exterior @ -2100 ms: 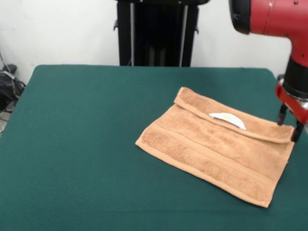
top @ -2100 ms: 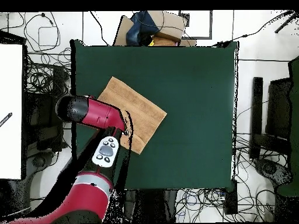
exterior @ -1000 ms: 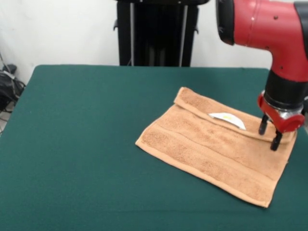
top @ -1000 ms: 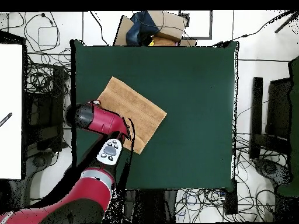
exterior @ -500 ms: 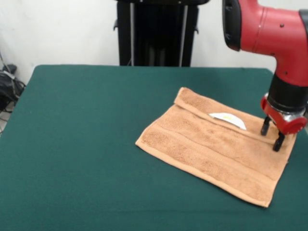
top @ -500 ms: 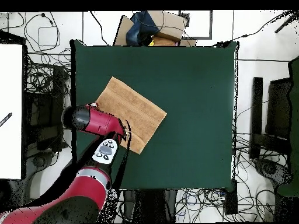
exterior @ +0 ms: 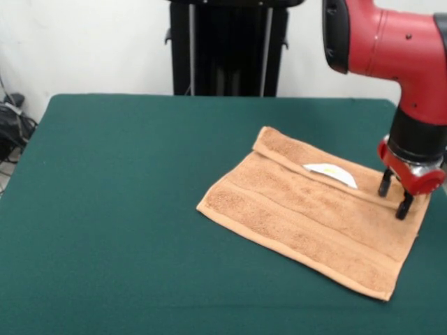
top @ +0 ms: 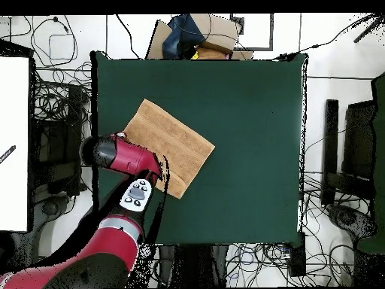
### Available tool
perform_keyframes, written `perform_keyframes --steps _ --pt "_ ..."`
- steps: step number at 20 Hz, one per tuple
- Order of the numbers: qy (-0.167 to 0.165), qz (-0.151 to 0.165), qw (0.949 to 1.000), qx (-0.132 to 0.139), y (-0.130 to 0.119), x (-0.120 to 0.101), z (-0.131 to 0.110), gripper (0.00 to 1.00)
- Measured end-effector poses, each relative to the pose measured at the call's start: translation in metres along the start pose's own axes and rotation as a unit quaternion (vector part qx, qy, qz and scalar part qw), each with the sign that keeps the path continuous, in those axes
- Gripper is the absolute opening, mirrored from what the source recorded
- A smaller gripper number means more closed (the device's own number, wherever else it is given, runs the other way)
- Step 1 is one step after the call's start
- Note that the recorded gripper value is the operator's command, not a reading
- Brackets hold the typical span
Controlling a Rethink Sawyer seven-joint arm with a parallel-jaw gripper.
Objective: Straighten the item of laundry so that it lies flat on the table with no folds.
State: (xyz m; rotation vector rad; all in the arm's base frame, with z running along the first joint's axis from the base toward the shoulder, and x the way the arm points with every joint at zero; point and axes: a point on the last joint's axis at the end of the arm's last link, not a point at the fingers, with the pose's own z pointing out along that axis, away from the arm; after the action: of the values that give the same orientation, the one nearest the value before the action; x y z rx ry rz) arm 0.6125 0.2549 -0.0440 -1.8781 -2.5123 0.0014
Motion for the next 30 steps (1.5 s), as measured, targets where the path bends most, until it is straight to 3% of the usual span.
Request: perform_keyframes --steps 6,7,11,21,30 --pt "-0.002 0.008 1.0 -0.006 0.001 -0.008 -0.004 1.0" --pt "-0.003 0.009 0.9999 -0.008 0.001 -0.01 -0.004 0.0" --pt "-0.005 0.015 0.9997 -0.018 0.004 -0.016 -0.005 0.0" --pt "-0.003 0.042 0.9965 -0.073 0.031 -0.039 -0.015 0.0" --pt "0.001 0.04 0.9961 -0.079 0.034 -0.041 -0.016 0.0"
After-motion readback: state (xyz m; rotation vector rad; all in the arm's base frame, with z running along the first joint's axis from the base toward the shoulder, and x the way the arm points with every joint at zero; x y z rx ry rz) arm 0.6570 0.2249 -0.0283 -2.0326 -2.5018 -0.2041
